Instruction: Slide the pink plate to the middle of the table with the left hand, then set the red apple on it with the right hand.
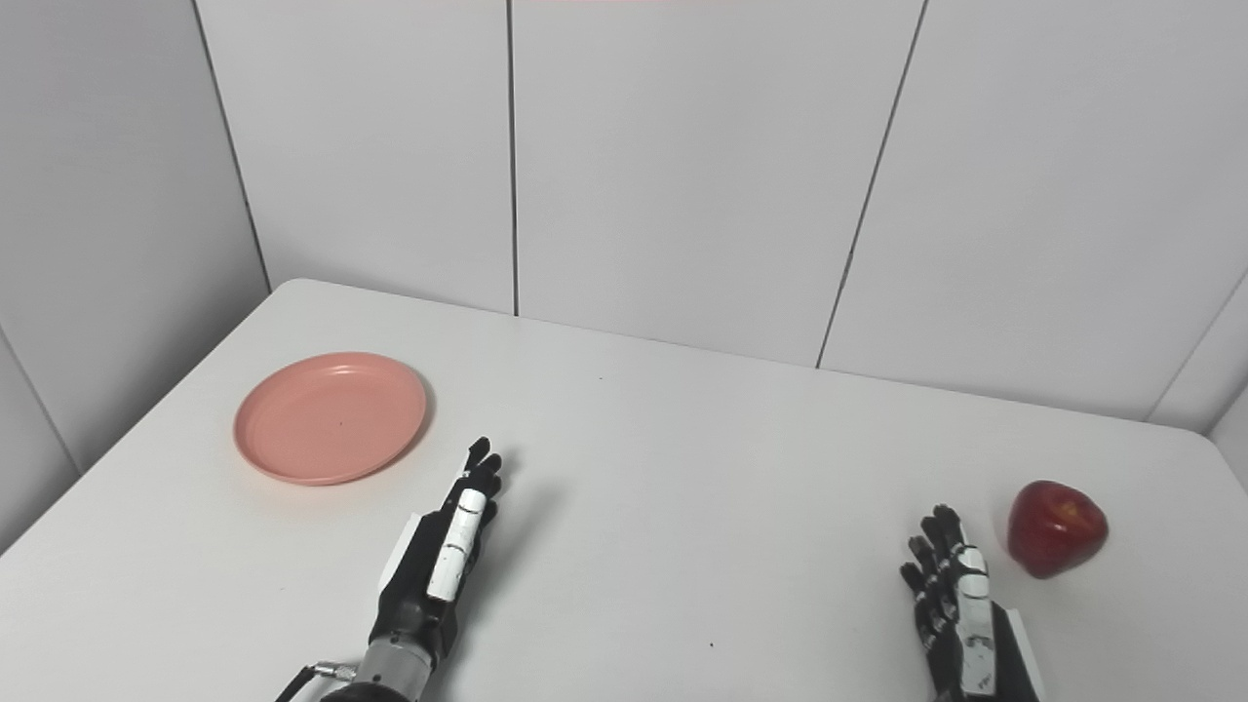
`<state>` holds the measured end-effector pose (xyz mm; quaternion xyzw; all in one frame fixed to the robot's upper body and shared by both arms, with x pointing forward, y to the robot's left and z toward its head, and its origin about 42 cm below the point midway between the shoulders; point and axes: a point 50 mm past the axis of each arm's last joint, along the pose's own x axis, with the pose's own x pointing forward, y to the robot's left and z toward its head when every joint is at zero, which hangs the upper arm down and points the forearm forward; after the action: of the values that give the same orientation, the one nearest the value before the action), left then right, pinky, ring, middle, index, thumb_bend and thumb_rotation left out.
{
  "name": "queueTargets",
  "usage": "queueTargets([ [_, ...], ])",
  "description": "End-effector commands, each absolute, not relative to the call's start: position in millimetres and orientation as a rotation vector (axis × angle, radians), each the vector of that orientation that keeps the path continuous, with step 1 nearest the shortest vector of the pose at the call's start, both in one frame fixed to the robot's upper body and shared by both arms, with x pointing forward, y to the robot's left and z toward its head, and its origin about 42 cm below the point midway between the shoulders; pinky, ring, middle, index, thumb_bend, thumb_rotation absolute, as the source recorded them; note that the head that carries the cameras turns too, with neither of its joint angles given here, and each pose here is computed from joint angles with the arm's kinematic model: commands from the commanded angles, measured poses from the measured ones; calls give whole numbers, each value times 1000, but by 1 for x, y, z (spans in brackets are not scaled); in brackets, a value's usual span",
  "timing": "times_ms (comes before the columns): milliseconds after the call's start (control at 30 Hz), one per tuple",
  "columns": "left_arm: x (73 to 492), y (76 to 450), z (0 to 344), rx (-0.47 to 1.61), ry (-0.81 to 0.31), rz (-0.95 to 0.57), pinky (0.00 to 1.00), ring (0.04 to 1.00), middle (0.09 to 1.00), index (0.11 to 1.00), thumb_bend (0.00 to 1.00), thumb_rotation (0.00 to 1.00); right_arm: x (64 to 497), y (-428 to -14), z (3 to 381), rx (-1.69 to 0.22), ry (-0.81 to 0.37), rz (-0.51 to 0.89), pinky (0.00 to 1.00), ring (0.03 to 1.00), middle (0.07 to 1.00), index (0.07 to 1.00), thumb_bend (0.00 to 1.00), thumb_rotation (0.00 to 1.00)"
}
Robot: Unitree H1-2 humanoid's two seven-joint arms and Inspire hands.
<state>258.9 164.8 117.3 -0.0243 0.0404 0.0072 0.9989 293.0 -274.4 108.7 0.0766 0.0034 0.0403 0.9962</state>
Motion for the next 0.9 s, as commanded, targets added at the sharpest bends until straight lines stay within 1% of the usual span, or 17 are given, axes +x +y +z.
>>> queueTargets([
  [0, 251, 160, 106, -50, 114, 4, 1000, 1000, 1000, 1000, 699, 992, 286, -280, 94, 160, 23, 68, 1000, 1000, 1000, 999, 810, 994],
  [267, 252, 157, 100, -41, 105, 6, 1000, 1000, 1000, 1000, 656, 999, 287, -283, 90, 157, 31, 69, 1000, 1000, 997, 1000, 799, 1000],
  [533, 252, 156, 99, -41, 109, 10, 1000, 1000, 1000, 1000, 656, 1000, 286, -283, 90, 157, 39, 65, 1000, 1000, 1000, 1000, 778, 1000],
  [633, 252, 157, 100, -60, 105, 9, 1000, 1000, 1000, 1000, 686, 992, 285, -282, 89, 156, 40, 66, 1000, 1000, 996, 1000, 775, 1000],
  [767, 253, 162, 101, -97, 84, 15, 1000, 1000, 998, 1000, 691, 967, 285, -279, 89, 152, 39, 69, 1000, 1000, 997, 1000, 769, 1000],
  [867, 254, 166, 102, -103, 75, 19, 1000, 975, 962, 992, 710, 957, 285, -277, 89, 149, 37, 71, 1000, 1000, 995, 997, 769, 1000],
])
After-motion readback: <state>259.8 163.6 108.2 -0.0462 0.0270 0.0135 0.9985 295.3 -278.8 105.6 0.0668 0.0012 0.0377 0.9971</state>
